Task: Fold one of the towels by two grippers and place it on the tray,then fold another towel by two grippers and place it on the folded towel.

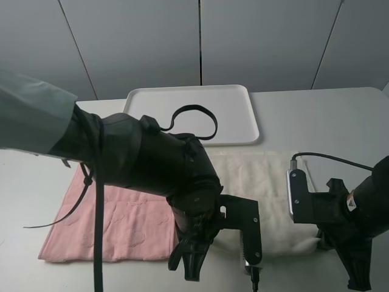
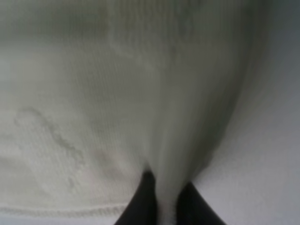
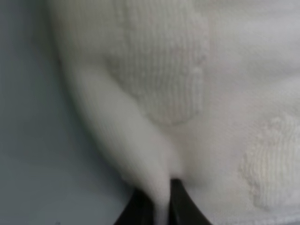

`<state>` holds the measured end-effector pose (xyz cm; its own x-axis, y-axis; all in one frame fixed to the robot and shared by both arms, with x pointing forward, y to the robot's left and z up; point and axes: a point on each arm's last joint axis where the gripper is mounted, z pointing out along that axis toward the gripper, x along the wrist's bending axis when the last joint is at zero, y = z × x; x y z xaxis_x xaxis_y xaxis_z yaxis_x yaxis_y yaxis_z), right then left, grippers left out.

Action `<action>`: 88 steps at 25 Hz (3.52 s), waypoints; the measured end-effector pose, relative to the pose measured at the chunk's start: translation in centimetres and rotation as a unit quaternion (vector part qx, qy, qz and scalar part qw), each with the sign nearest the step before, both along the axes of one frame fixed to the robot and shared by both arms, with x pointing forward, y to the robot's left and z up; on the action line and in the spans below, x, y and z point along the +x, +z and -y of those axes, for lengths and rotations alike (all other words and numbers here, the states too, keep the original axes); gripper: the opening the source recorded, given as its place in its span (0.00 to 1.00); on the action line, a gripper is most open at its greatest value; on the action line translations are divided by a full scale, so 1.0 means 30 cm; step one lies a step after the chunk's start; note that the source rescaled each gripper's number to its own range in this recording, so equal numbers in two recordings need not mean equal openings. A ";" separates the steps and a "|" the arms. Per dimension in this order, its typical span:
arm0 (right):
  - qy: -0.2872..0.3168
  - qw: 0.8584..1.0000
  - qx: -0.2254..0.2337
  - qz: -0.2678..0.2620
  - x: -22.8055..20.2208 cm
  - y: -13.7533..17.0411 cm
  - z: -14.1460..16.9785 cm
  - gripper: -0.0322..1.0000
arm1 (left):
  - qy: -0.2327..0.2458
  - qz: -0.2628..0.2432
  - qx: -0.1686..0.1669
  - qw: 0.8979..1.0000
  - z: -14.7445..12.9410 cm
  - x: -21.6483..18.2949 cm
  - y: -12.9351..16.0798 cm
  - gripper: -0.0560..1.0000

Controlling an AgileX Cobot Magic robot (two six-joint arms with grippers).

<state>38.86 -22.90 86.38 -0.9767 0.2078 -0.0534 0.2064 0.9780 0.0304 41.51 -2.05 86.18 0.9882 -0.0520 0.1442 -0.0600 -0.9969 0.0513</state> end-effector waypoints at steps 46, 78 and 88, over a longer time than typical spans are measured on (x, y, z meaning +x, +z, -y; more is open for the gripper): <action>-0.479 0.847 0.142 0.182 0.074 0.206 0.025 0.03 | 0.343 -0.001 -0.221 0.913 -0.071 0.186 0.238 0.05; -0.540 0.753 0.211 0.310 0.226 0.242 0.020 0.98 | 0.406 0.006 -0.243 0.881 -0.112 0.273 0.202 0.92; -0.585 0.729 0.234 0.269 0.241 0.244 0.036 1.00 | 0.483 -0.009 -0.253 0.839 -0.139 0.301 0.199 0.99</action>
<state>46.10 -23.98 93.69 0.0190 0.9996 -0.0188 0.7257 -0.0008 0.6880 50.54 2.12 92.16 0.5372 0.8363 -0.1094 0.7679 -0.4313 0.4737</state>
